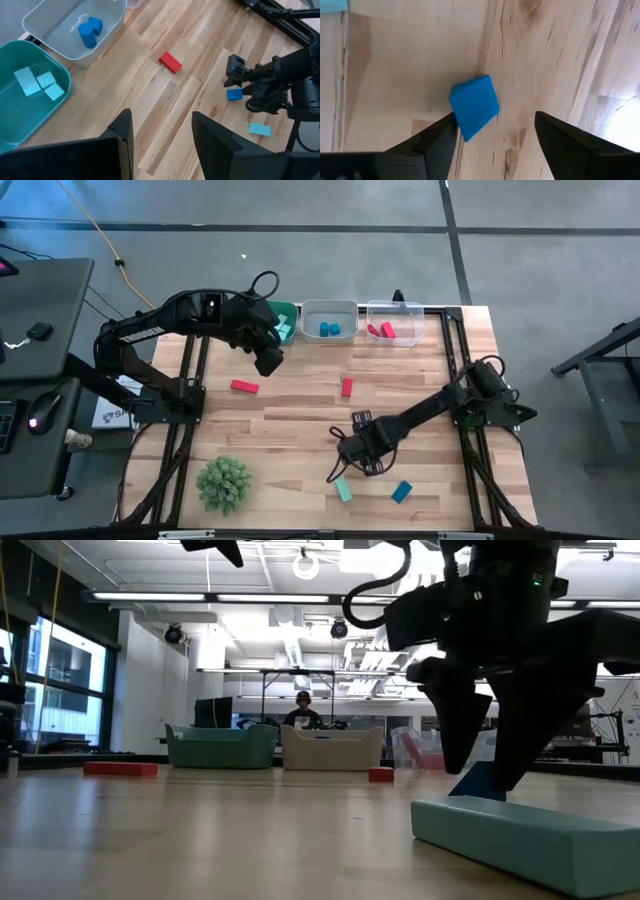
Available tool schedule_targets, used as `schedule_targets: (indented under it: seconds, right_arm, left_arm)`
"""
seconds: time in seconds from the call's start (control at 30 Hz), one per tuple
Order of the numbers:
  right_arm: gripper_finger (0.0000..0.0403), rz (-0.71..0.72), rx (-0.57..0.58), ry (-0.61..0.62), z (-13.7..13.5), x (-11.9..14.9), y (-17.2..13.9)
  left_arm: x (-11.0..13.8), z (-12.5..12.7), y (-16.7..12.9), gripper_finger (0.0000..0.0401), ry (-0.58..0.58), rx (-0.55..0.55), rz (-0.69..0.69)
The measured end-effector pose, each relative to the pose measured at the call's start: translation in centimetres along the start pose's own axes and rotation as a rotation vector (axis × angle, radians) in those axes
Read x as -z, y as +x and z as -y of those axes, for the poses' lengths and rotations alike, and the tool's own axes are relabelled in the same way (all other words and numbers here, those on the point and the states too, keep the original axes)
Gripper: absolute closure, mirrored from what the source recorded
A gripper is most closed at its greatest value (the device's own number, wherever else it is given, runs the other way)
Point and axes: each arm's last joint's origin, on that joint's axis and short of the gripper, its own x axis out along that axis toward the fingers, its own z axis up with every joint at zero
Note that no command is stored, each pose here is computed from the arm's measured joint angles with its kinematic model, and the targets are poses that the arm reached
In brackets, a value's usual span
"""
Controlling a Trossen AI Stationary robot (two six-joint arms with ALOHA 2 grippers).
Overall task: Sort & place blocks by color
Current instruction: Put the left blue block into the gray bin
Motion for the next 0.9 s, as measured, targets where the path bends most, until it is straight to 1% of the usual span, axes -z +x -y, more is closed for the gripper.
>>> schedule_targets:
  seconds: [0.1,0.2,0.4,0.77,0.9]
  right_arm:
    - [0.0167,-0.002,-0.010,-0.002,-0.03,0.01,0.00]
    - [0.0194,-0.003,-0.046,-0.002,-0.17,-0.06,0.13]
    - [0.0241,0.005,-0.044,0.003,-0.19,-0.15,0.20]
    - [0.0286,-0.011,-0.074,0.010,-0.38,-0.21,0.83]
    - [0.0325,-0.013,-0.079,0.032,-0.39,-0.22,0.78]
  left_arm:
    - [0.00,0.00,0.00,0.0282,0.000,0.000,0.000]
    - [0.00,0.00,0.00,0.0282,0.000,0.000,0.000]
    - [0.00,0.00,0.01,0.0282,0.000,0.000,-0.001]
    - [0.00,0.00,0.01,0.0282,0.000,-0.001,-0.001]
    - [0.00,0.00,0.01,0.0282,0.000,-0.001,-0.001]
